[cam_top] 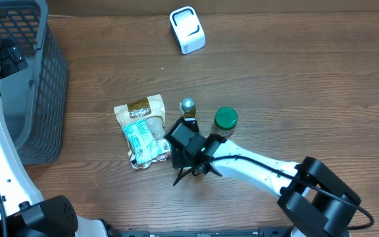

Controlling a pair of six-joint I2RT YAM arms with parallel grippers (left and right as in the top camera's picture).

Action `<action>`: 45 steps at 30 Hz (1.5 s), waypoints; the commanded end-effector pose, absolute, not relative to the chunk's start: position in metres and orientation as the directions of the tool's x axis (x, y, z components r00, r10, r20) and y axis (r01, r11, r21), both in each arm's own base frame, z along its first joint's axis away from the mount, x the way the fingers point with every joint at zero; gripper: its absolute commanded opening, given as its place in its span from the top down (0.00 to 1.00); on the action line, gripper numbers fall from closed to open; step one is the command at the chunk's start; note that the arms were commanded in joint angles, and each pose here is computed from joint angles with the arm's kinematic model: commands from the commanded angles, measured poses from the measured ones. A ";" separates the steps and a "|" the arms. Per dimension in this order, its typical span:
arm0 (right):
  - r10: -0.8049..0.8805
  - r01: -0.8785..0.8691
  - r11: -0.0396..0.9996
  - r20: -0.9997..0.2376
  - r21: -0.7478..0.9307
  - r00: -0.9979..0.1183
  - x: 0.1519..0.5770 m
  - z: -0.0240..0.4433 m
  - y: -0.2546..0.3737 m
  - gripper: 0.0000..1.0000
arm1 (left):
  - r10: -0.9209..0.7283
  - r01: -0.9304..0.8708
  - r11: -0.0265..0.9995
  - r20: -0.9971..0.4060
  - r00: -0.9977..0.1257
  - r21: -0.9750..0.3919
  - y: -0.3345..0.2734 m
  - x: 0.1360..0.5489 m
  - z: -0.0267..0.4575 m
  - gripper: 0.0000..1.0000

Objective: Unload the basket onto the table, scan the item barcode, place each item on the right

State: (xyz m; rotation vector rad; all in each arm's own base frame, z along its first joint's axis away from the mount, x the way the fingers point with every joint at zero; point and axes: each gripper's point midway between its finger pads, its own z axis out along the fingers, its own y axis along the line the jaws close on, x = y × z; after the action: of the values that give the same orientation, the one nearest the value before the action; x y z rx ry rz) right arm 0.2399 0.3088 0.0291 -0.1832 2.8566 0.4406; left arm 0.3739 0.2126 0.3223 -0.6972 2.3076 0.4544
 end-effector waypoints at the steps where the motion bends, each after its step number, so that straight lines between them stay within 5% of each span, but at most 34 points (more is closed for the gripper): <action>1: -0.021 -0.136 0.892 -0.260 0.431 -0.965 0.255 0.078 0.307 0.96 | -0.335 -0.576 0.806 -0.700 -0.630 0.132 0.211 0.375 0.328 0.01; 9: -0.088 -0.159 0.702 -0.138 0.694 -0.987 0.256 0.118 0.297 0.96 | -0.335 -0.576 0.807 -0.701 -0.630 0.132 0.211 0.375 0.329 0.00; 27: 0.014 -0.103 0.528 -0.129 0.843 -0.992 0.236 0.064 0.289 0.96 | -0.335 -0.576 0.807 -0.700 -0.630 0.133 0.211 0.375 0.329 0.00; 45: 0.124 -0.049 0.617 -0.158 0.786 -0.980 0.250 0.041 0.266 0.96 | -0.335 -0.576 0.807 -0.700 -0.630 0.132 0.211 0.375 0.328 0.00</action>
State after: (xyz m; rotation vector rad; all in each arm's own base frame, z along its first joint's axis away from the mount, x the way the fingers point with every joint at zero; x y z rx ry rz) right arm 0.2418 0.2765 0.0485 -0.0445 2.6284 1.3742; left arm 0.3740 0.2125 0.3223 -0.6970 2.3077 0.4539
